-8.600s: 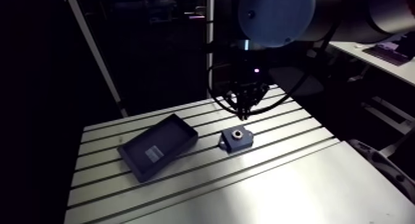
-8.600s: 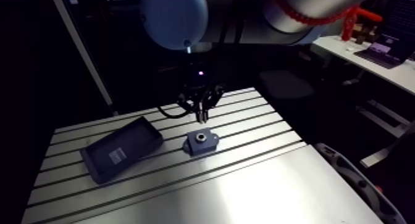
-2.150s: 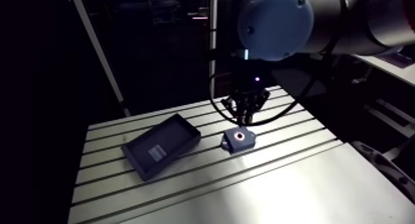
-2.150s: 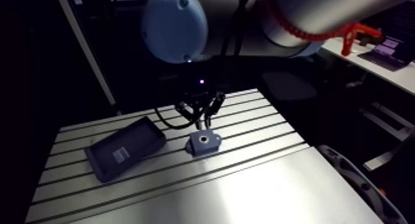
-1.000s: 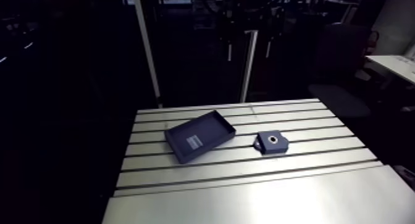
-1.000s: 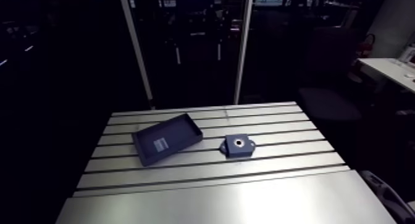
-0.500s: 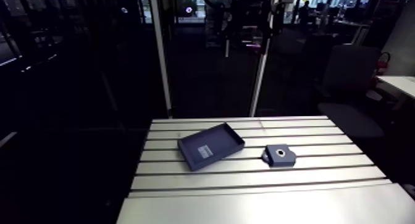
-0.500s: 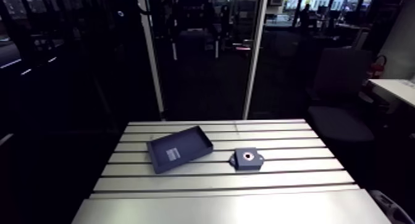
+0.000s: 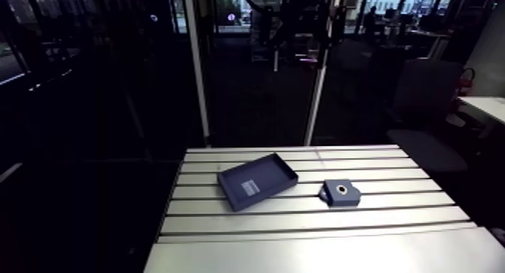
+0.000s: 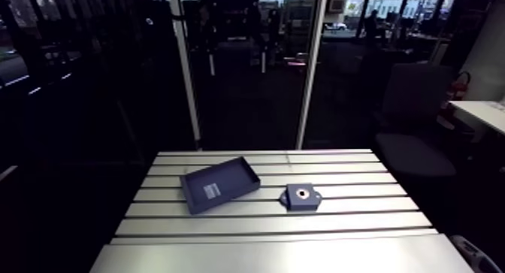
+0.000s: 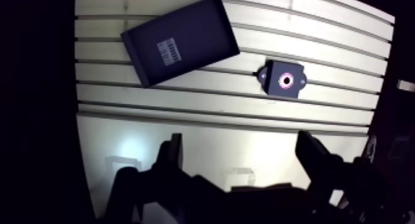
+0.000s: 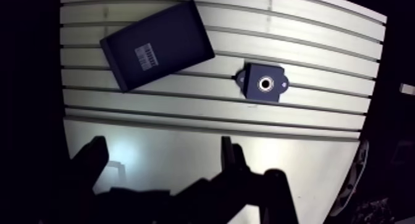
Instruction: Pick up the bearing and press it into the housing until flush.
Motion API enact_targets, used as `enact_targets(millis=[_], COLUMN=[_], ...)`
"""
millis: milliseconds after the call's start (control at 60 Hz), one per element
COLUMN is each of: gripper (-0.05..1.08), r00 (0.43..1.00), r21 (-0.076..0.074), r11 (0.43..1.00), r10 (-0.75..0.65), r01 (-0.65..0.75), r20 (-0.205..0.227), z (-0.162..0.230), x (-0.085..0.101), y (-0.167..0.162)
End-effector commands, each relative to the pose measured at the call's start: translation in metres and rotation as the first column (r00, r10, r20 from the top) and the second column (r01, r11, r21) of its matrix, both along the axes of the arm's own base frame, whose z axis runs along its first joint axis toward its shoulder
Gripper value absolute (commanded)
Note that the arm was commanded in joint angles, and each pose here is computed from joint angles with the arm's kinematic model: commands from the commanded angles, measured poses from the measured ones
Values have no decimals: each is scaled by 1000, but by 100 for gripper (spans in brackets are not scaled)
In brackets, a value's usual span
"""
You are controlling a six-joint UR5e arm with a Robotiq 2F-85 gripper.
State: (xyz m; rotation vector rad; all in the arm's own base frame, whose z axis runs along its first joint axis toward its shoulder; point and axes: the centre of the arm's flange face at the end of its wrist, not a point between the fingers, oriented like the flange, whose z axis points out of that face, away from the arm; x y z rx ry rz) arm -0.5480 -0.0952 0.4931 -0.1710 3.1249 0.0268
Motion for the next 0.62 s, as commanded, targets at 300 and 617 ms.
enact_targets(millis=[300,617], gripper=[0,0], r00=[1000,1000], r21=[-1,-2], r11=[1000,1000], r10=[-1,0], r01=[1,0], r20=[4,14], z=[-3,-8], x=[1,1], y=[0,-1])
